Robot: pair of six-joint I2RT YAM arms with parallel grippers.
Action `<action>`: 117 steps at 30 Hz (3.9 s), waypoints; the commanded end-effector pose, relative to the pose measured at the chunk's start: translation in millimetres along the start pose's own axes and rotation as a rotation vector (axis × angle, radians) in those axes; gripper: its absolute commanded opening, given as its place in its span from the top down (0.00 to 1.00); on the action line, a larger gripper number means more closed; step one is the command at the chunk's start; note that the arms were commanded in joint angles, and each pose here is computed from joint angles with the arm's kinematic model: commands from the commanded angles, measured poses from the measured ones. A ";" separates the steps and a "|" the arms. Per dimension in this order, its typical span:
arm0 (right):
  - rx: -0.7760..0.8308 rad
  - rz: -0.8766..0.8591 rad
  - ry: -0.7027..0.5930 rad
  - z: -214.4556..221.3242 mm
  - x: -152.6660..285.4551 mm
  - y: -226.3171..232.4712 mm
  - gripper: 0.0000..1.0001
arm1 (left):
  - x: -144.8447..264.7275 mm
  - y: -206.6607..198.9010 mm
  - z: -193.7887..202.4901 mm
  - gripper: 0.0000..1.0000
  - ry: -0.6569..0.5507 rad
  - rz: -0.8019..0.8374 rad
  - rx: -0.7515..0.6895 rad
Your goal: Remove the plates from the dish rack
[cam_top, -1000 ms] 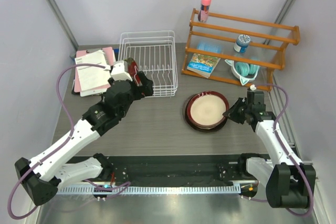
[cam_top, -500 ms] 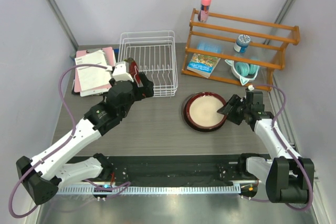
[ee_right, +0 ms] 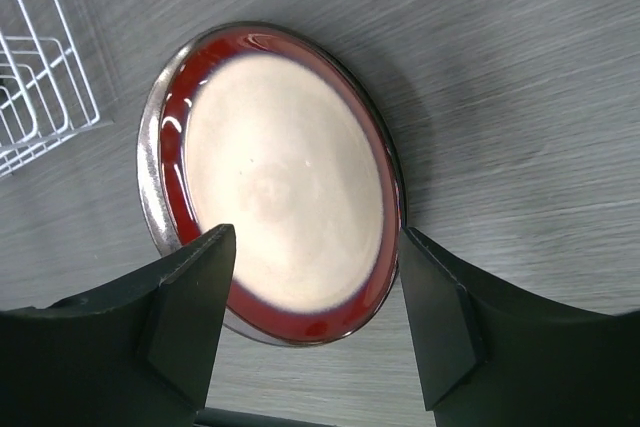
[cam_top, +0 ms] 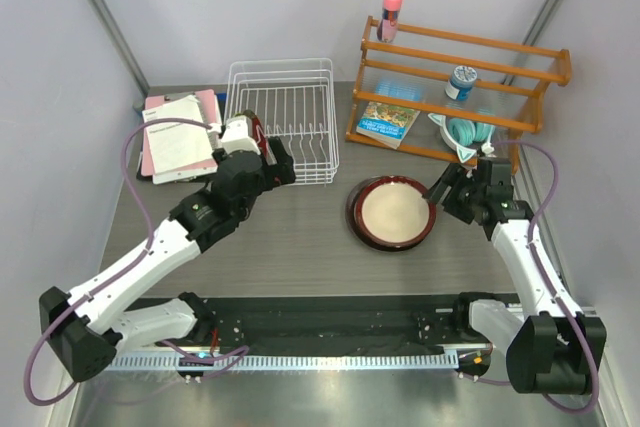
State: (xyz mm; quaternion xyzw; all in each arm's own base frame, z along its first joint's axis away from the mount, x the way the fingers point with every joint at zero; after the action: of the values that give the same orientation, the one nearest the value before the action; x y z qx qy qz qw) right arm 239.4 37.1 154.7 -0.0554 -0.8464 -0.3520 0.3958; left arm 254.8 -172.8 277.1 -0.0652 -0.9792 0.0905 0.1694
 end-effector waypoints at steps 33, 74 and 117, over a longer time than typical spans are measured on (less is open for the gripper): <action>0.023 -0.081 0.240 25.5 -37.1 4.8 0.28 | -32.3 6.5 8.5 0.01 0.061 -0.140 -0.035; 0.144 -0.269 0.099 -8.8 -3.1 49.7 0.23 | -201.1 78.0 -5.8 0.21 0.118 -0.490 -0.110; 0.136 -0.246 0.104 -7.7 -5.2 46.2 0.24 | -142.3 72.5 -67.5 1.00 0.017 -0.587 -0.220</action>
State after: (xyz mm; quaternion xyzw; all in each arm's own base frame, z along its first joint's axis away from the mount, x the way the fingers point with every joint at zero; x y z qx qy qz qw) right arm 259.3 67.4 157.4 0.0777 -0.8289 -0.3530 0.4270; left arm 423.7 -119.5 200.3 0.1701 -0.9404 -0.0903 0.2802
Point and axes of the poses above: each gripper's point midway between its finger pads, its own x axis back along the fingers, its own y axis along the line the jaws close on, z = x × y, the point moved 5 cm from there along x, back along the fingers, and after that the axes turned 9 degrees about -x, right-handed, at the moved point
